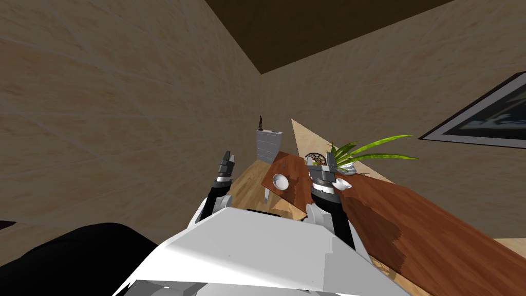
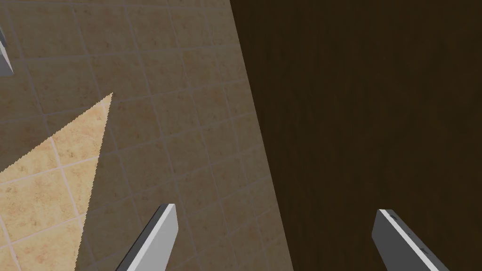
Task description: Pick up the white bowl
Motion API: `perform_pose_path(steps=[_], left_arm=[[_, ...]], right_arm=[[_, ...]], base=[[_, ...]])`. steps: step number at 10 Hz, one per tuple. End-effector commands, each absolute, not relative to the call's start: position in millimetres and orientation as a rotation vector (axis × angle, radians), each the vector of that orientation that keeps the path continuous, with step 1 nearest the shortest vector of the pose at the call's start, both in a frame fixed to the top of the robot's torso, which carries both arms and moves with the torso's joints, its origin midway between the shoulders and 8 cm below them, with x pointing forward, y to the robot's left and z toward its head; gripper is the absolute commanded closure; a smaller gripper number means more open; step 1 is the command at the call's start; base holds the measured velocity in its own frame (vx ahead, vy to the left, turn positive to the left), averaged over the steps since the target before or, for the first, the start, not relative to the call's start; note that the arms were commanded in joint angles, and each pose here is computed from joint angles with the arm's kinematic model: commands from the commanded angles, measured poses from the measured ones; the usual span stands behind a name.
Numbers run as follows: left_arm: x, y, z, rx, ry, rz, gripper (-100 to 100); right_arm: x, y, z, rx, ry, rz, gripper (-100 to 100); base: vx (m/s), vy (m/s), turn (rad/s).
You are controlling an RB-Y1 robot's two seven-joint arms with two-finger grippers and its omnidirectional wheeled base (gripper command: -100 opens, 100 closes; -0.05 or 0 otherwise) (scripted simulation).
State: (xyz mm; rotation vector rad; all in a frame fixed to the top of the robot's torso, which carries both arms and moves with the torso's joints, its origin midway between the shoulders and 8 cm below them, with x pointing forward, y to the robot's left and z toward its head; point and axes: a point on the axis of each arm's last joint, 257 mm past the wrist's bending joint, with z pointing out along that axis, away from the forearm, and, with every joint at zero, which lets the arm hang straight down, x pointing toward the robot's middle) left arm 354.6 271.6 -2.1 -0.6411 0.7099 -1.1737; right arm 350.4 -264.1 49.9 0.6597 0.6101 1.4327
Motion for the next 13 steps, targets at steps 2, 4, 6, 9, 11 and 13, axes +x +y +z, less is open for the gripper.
perform_pose_path(steps=[2, 4, 6, 9, 11, 13], left_arm=[[355, 272, -2, -0.641, 0.71, -1.174, 0], [355, 272, -2, -0.641, 0.71, -1.174, 0], [355, 272, -2, -0.641, 0.71, -1.174, 0], [355, 272, -2, -0.641, 0.71, -1.174, 0], [355, 272, -2, -0.641, 0.71, -1.174, 0], [355, 272, -2, -0.641, 0.71, -1.174, 0]], right_arm=[[356, -252, 42, 0.617, 0.685, 1.427, -100], [361, -241, 32, 0.581, 0.756, 1.418, -100], [368, -228, 17, 0.544, 0.839, 1.403, -100], [375, -213, -3, 0.497, 0.944, 1.38, -100], [379, -205, -17, 0.463, 1.01, 1.362, -100], [382, -198, -32, 0.429, 1.079, 1.34, -100]], base=[[-0.105, 0.0, 0.007], [-0.15, 0.029, 0.012], [-0.18, 0.053, 0.017], [-0.117, 0.03, 0.017], [-0.101, 0.035, 0.017], [-0.124, 0.041, 0.027]])
